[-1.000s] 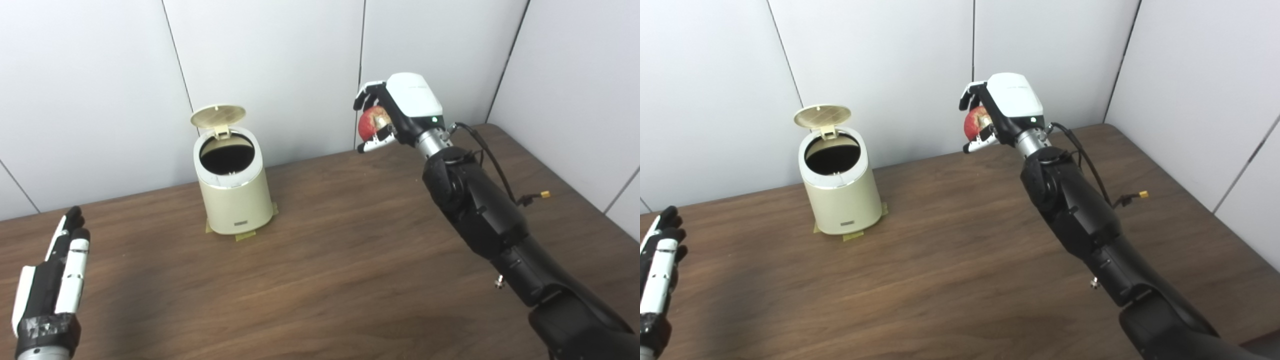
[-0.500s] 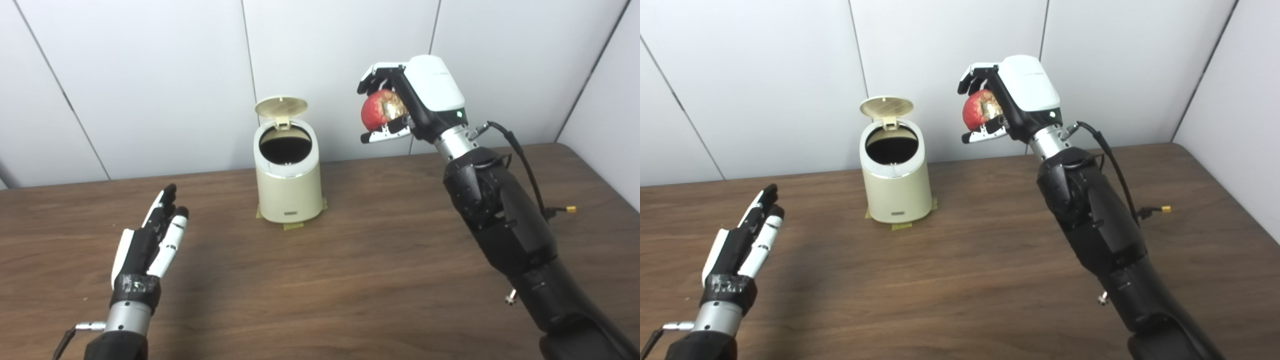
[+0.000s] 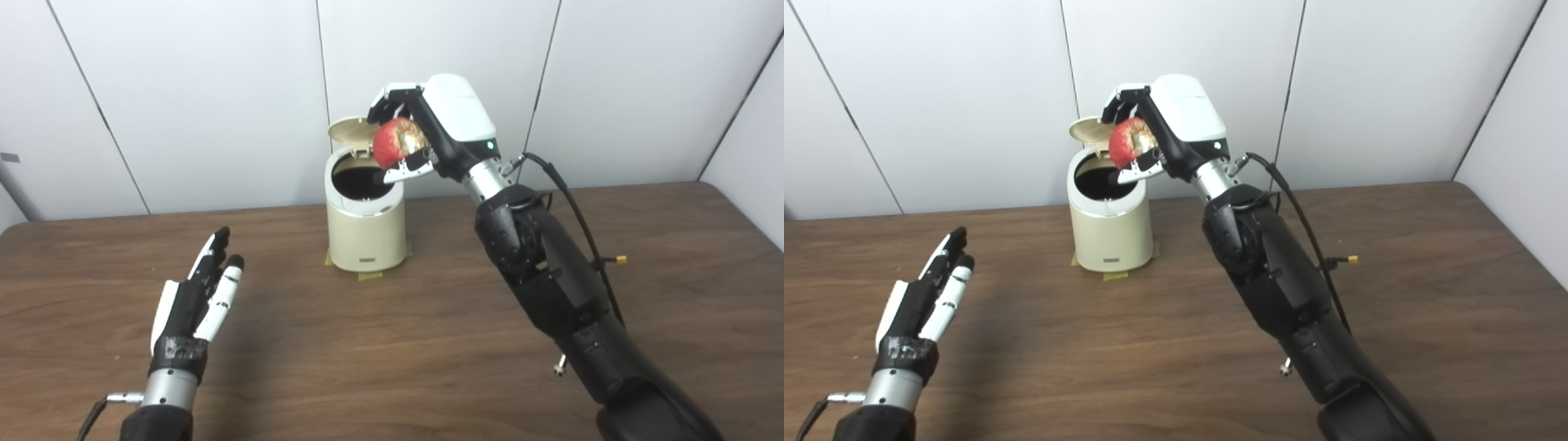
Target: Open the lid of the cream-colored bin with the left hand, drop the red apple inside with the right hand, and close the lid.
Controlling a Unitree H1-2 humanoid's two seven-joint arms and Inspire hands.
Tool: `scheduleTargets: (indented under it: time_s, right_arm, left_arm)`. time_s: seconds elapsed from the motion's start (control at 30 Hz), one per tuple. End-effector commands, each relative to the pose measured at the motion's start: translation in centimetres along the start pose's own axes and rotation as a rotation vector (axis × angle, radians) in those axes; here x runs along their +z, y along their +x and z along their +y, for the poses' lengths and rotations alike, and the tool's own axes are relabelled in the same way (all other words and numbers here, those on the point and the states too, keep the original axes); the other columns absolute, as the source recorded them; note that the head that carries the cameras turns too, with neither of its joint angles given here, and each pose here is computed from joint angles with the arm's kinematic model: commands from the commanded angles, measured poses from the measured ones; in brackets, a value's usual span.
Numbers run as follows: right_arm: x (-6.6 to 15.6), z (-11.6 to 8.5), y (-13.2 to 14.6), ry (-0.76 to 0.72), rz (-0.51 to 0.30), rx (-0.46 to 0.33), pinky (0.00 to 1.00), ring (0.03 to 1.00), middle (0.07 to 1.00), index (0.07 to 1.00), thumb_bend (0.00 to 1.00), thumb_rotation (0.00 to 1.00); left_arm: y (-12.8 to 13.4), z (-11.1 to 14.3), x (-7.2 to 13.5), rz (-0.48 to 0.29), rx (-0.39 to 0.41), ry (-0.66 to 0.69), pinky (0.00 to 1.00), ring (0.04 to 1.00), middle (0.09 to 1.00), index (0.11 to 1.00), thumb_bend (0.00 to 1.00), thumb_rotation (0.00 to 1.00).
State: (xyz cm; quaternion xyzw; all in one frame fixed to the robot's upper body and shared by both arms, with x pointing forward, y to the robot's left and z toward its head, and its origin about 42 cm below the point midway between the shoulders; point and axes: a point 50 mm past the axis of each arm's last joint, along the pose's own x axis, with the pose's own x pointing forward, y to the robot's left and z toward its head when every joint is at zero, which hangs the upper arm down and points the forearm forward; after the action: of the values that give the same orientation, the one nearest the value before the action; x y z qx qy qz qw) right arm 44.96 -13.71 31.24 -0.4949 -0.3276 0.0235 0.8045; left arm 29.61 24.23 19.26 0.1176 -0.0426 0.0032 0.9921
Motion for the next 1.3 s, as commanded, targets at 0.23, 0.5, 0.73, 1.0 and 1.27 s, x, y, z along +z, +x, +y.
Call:
scheduleTargets:
  time_s: [0.23, 0.5, 0.73, 1.0, 1.27]
  right_arm:
    - [1.2, -0.8, 3.4, -0.010, -0.088, -0.042, 0.37, 0.391, 0.521, 0.532, 0.51, 0.00]
    - [1.5, -0.3, 4.5, -0.008, -0.087, -0.035, 0.36, 0.390, 0.520, 0.530, 0.51, 0.00]
    - [2.0, 0.0, 5.3, 0.030, -0.065, -0.035, 0.38, 0.394, 0.524, 0.522, 0.51, 0.00]
    - [2.3, 0.7, 5.9, 0.033, -0.043, -0.003, 0.36, 0.386, 0.518, 0.537, 0.51, 0.00]
    - [1.9, 1.2, 6.0, 0.034, -0.033, 0.012, 0.36, 0.388, 0.510, 0.535, 0.51, 0.00]
  left_arm:
    - [0.6, -1.0, 1.7, -0.084, 0.008, -0.005, 1.00, 0.995, 0.980, 0.967, 0.37, 0.72]
    - [0.7, -1.3, 2.0, -0.078, 0.004, -0.022, 1.00, 1.000, 0.988, 0.961, 0.34, 0.69]
    - [0.8, -1.5, 2.4, -0.087, -0.008, -0.034, 1.00, 1.000, 0.998, 0.966, 0.33, 0.69]
    - [0.7, -1.6, 2.7, -0.080, -0.011, -0.045, 1.00, 1.000, 0.992, 0.954, 0.34, 0.67]
    - [0.5, -1.8, 2.9, -0.072, -0.006, -0.060, 1.00, 1.000, 0.994, 0.968, 0.36, 0.69]
